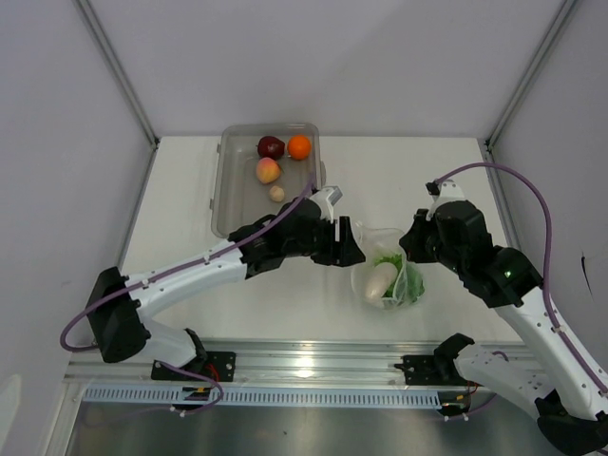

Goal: Place the food in the zip-top bag and seal the zipper
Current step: Place the fake vegetable in the zipper food storage bag, then adjust the zipper food storage bag at the center of the board.

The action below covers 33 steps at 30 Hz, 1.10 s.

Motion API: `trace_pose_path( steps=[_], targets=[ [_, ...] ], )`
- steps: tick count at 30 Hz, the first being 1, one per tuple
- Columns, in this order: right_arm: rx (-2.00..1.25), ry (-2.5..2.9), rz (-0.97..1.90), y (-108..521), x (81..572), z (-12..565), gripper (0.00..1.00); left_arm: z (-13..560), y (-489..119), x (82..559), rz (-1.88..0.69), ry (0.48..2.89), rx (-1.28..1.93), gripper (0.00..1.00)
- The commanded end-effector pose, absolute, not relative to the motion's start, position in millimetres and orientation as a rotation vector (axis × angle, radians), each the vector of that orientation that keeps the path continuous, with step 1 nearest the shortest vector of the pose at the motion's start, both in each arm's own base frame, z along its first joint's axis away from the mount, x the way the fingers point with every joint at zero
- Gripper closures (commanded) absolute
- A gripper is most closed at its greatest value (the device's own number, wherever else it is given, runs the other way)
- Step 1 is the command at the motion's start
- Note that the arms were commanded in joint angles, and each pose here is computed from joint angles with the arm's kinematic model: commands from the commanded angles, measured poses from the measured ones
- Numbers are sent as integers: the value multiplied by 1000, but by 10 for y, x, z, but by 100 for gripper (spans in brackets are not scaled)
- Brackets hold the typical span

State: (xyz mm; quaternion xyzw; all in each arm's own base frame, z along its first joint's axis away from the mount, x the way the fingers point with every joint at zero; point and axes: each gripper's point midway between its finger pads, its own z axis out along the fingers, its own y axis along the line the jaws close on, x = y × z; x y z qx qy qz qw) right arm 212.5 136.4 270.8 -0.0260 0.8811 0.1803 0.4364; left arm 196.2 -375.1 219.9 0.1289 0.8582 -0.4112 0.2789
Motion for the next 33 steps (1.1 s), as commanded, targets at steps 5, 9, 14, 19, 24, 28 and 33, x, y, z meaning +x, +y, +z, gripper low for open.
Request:
trace_pose_path(
  steps=[5,9,14,19,24,28,33],
  targets=[
    [-56,2151,470,1366,2120,2807,100,2152,-4041,1964,-1171,2343,373,36],
    [-58,2152,458,1350,2123,2801,100,2011,-4097,2023,-1114,2389,400,44],
    [-53,2148,424,1300,2138,2799,100,2450,-4283,2121,-1160,2312,479,99],
    [-8,2144,272,1089,2238,2789,100,3291,-4588,2099,-1300,2210,645,99],
    [21,2091,216,965,2302,3031,100,4020,-4668,1916,-1494,2068,735,99],
    [18,2083,223,953,2287,3044,100,3380,-4614,1954,-1423,2240,691,99],
    [24,2122,225,958,2252,2837,100,2472,-4423,1910,-1371,2442,611,100]
  ],
)
